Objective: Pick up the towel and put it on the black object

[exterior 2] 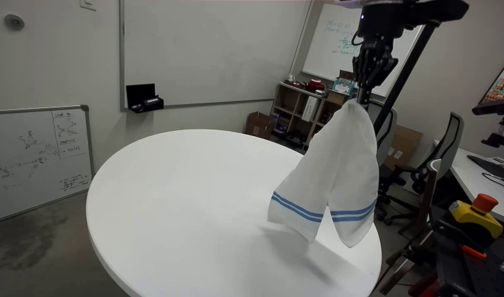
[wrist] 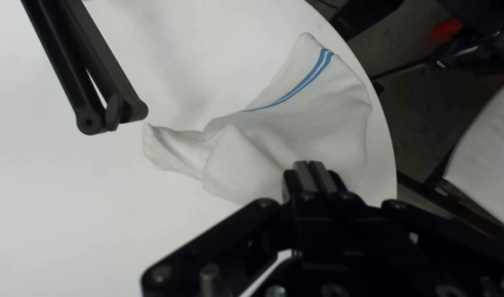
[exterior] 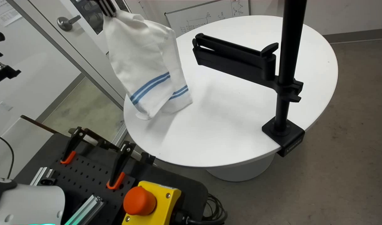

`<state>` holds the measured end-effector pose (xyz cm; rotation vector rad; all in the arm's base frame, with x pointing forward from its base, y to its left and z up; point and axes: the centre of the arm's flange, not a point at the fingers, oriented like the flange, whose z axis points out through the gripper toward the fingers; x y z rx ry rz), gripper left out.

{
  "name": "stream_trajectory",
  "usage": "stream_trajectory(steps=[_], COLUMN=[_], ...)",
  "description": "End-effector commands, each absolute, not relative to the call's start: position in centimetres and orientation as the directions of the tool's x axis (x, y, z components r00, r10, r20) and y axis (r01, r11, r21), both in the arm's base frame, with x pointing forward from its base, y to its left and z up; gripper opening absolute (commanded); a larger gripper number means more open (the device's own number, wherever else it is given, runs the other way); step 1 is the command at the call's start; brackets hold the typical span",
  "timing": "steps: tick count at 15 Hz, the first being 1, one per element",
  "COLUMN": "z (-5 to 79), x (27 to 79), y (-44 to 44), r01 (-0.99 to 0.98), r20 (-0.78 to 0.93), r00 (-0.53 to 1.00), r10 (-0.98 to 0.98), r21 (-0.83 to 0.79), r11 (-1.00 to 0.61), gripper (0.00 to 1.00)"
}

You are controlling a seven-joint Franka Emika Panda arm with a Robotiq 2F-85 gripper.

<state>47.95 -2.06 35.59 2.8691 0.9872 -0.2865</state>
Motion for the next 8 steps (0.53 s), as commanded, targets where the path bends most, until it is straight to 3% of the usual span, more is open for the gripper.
stream_trajectory(steps=[1, 8], z=[31.1, 25.7], x=[47.2, 48.7], y=[0.2, 3.3], r01=[0.663, 0.588], r20=[-0.209, -0.13], r00=[0.744, 0.808], r10=[0.635, 0.574], r21=[0.113, 0.141], r11=[-0.74, -0.796], gripper=[0.01, 0.01])
